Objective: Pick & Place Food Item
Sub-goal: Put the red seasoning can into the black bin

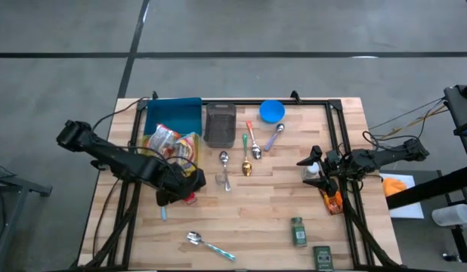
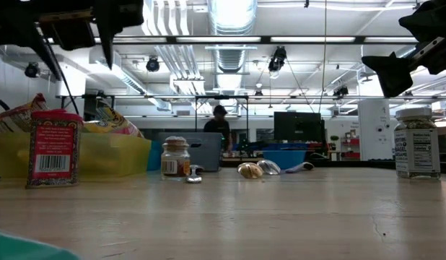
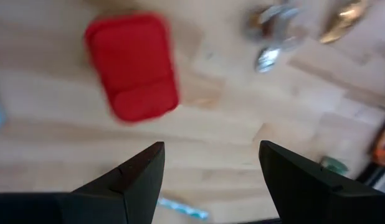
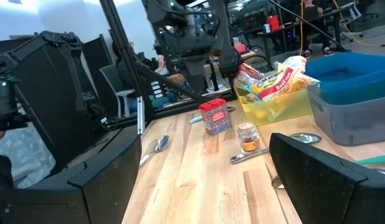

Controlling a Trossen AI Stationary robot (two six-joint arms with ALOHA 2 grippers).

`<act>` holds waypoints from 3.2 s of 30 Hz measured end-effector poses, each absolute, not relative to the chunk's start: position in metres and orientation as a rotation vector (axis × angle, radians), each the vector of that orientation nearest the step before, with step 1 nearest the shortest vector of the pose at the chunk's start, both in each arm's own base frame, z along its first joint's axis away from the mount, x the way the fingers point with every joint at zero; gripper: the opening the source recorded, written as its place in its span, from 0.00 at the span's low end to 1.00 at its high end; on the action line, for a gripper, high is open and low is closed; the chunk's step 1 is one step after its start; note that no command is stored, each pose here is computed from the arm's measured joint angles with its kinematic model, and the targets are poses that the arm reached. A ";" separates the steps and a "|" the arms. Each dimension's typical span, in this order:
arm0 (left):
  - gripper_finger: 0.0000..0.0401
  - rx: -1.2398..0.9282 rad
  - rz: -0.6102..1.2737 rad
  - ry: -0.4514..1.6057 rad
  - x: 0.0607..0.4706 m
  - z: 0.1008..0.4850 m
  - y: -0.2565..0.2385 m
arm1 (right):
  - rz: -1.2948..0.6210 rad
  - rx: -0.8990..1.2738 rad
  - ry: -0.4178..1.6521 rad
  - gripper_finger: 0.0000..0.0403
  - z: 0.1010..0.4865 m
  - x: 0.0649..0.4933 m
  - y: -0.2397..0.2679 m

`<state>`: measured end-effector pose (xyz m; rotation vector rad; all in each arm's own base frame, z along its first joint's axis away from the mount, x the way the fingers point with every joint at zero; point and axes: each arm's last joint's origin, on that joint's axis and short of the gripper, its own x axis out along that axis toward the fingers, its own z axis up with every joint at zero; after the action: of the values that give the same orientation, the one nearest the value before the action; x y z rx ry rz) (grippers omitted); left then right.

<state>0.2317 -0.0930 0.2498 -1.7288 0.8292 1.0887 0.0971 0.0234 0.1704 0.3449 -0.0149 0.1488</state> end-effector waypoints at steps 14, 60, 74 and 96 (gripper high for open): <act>0.66 -1.806 1.324 0.993 0.227 0.236 -0.096 | 0.149 0.345 -0.014 0.87 0.170 0.097 0.023; 0.66 -1.622 1.353 0.966 0.230 0.197 -0.073 | 0.149 0.345 -0.016 0.87 0.171 0.097 0.023; 0.66 -1.649 1.321 0.964 0.226 0.177 -0.072 | 0.149 0.345 -0.016 0.87 0.170 0.097 0.023; 0.51 -1.658 1.258 0.967 0.227 0.171 -0.072 | 0.149 0.345 -0.015 0.87 0.170 0.097 0.023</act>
<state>0.2270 -0.0723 0.1708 -1.6581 0.9668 1.2585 0.0972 0.0235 0.1704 0.3449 -0.0146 0.1493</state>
